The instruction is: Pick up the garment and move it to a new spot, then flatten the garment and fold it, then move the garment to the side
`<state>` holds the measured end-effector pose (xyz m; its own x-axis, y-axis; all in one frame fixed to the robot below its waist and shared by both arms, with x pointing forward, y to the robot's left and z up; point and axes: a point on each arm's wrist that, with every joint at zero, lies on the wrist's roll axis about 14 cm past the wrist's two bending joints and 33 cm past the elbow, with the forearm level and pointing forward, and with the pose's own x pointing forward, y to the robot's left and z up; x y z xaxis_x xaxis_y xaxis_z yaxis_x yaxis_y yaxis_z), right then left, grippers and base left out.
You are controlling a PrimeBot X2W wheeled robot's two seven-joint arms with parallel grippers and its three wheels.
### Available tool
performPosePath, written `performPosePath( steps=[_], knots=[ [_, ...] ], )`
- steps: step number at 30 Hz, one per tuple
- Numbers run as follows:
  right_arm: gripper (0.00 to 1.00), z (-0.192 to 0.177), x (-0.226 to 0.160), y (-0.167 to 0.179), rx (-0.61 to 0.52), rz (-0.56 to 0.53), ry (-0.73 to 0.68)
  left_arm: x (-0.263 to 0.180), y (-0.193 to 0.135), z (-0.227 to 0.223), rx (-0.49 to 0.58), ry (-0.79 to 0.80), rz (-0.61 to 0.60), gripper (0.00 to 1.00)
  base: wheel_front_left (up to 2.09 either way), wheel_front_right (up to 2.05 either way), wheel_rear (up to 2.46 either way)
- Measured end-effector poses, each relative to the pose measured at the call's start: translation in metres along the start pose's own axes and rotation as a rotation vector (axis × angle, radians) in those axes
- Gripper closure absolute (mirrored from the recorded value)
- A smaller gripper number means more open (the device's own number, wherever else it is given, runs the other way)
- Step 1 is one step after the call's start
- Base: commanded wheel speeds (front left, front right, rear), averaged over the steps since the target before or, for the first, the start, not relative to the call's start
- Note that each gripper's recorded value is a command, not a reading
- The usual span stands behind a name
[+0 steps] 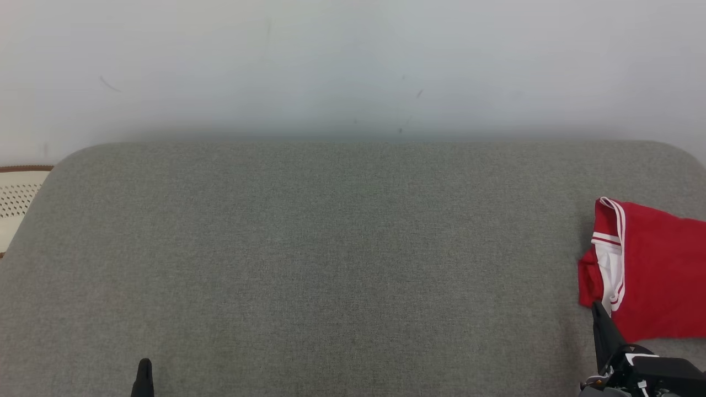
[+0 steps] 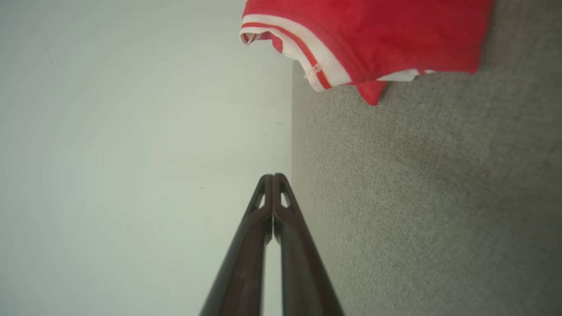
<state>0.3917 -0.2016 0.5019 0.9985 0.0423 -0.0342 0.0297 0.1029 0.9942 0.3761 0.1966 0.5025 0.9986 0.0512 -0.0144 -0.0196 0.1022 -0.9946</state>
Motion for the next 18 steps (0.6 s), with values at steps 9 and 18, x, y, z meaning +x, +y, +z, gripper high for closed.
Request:
performPosePath(
  steps=[9, 18],
  knots=[
    [1.0, 0.001, 0.0027, 0.0043, 0.064, 0.02, 0.004, 0.0001, 0.0004, 0.0002, -0.065, 0.002, -0.002, 1.0, 0.0, 0.0, 0.0],
    [1.0, 0.0015, 0.0037, 0.0061, 0.105, 0.03, 0.006, 0.0002, 0.0004, 0.0006, -0.108, 0.001, -0.005, 1.0, 0.0, 0.0, 0.0]
  ],
)
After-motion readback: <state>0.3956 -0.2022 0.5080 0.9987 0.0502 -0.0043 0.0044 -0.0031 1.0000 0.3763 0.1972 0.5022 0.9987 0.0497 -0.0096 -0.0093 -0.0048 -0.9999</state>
